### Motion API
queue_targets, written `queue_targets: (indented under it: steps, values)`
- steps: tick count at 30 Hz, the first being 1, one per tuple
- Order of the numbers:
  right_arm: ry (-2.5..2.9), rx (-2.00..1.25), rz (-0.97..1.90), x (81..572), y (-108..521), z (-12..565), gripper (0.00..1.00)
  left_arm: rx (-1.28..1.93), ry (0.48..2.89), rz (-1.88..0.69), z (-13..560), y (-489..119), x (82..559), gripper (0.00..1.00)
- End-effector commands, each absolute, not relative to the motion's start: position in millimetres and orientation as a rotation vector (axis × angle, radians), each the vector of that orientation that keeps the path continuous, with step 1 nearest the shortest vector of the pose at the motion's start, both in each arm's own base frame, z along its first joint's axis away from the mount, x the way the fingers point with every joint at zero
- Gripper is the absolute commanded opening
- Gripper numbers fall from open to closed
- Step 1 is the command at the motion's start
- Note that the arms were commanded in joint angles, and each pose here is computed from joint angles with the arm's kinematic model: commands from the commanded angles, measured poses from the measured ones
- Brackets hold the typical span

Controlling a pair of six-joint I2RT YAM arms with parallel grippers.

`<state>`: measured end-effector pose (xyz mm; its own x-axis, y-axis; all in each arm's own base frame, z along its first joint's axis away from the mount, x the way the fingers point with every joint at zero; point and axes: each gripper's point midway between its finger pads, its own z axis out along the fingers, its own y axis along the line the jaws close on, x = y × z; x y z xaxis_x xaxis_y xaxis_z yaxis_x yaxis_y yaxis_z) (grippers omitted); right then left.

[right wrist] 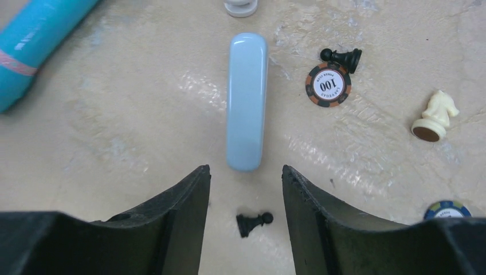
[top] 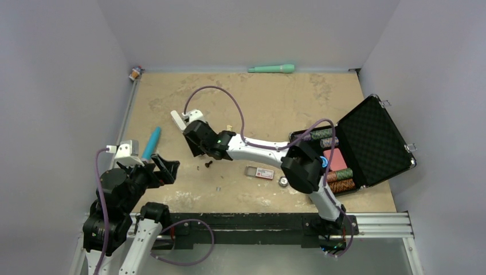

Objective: Unload the staples from the stapler

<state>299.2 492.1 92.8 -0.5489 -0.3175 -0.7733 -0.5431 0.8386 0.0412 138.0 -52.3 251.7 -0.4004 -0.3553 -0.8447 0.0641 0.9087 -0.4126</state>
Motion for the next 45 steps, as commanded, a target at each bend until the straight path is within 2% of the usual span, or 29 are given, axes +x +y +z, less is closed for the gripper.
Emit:
queue_targets:
  steps: [1,5,15,25,45]
  values:
    - [2.136,-0.582,0.543,274.7,501.5,146.9,0.51,-0.197,1.922,-0.447,254.8,-52.0,145.7,1.0]
    - [2.172,-0.606,0.586,256.2,504.9,137.3,0.44,-0.199,1.926,-0.446,253.8,-51.9,146.0,1.0]
    - [2.235,-0.602,0.629,238.6,517.3,109.4,0.36,-0.2,1.926,-0.448,253.6,-52.2,146.2,0.99]
    - [2.308,-0.581,0.557,232.6,513.6,75.1,0.35,-0.196,1.925,-0.45,253.8,-52.7,146.3,0.99]
    - [2.343,-0.589,0.458,235.6,513.2,44.6,0.35,-0.194,1.931,-0.454,253.0,-53.6,146.9,0.98]
